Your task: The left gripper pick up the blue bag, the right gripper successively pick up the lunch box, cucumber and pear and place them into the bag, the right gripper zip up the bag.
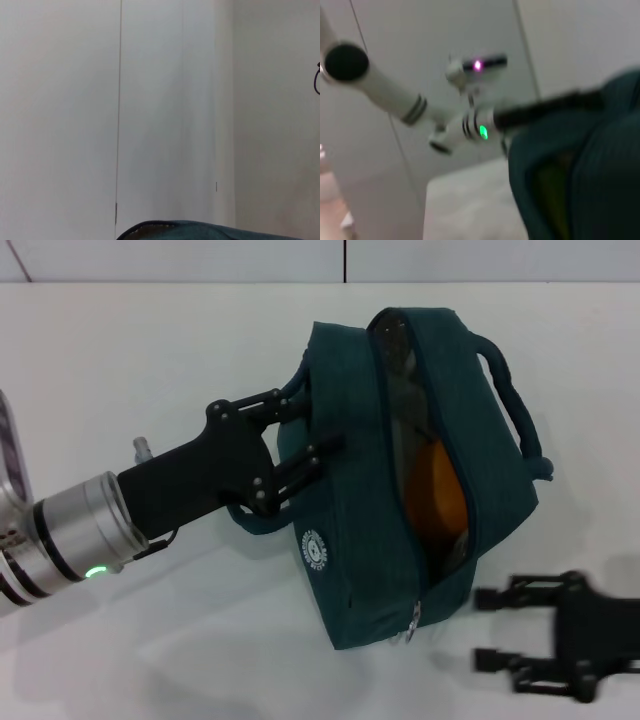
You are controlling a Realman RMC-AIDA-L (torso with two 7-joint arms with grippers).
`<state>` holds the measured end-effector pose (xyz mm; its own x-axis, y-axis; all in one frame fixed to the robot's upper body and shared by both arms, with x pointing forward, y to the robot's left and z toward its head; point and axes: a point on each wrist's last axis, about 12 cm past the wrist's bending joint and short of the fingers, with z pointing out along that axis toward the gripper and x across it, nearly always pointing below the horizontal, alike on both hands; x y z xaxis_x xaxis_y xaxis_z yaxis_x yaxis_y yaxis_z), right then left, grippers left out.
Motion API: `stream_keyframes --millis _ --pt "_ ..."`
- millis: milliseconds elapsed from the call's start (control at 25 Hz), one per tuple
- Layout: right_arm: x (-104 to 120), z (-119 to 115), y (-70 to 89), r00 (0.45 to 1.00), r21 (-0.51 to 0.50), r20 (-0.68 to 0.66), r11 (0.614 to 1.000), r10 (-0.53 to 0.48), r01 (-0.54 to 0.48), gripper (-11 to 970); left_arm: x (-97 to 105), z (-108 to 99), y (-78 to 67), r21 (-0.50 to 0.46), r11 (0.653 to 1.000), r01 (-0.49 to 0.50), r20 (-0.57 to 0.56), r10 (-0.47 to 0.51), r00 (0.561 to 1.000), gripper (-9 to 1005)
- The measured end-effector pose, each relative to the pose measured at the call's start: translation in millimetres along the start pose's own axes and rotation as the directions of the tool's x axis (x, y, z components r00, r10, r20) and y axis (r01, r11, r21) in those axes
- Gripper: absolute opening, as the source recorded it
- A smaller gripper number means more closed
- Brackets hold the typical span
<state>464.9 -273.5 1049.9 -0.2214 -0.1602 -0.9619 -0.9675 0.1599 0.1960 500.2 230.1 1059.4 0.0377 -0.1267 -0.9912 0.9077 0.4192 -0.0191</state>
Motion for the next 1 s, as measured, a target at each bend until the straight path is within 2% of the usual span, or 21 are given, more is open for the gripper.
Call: stream_keyframes --millis 120,240,560,840,1000 --pt "4.3 21.5 -8.1 0.996 -0.017 -0.083 0.999 0.034 -0.036 572 0.1 3.6 -0.2 0.009 1.0 0.009 0.003 -0.009 1.0 422" --pt "4.9 35.1 -13.3 0.993 -0.022 -0.105 0.998 0.048 -0.05 572 0.1 5.0 -0.2 0.012 1.0 0.011 0.004 -0.011 1.0 422" --pt "-1.1 51.7 -22.5 0.992 -0.024 -0.117 0.998 0.055 -0.058 573 0.2 5.2 -0.1 0.012 1.0 0.011 0.003 -0.011 1.0 421" --pt "-2.3 69.3 -26.4 0.967 -0.069 -0.235 0.99 0.102 -0.121 573 0.1 5.2 -0.2 0.013 1.0 0.011 0.004 -0.011 1.0 421" --pt "-6.0 71.1 -27.7 0.969 -0.072 -0.23 0.991 0.09 -0.109 574 0.3 5.1 -0.6 0.012 1.0 0.013 0.005 -0.013 1.0 421"
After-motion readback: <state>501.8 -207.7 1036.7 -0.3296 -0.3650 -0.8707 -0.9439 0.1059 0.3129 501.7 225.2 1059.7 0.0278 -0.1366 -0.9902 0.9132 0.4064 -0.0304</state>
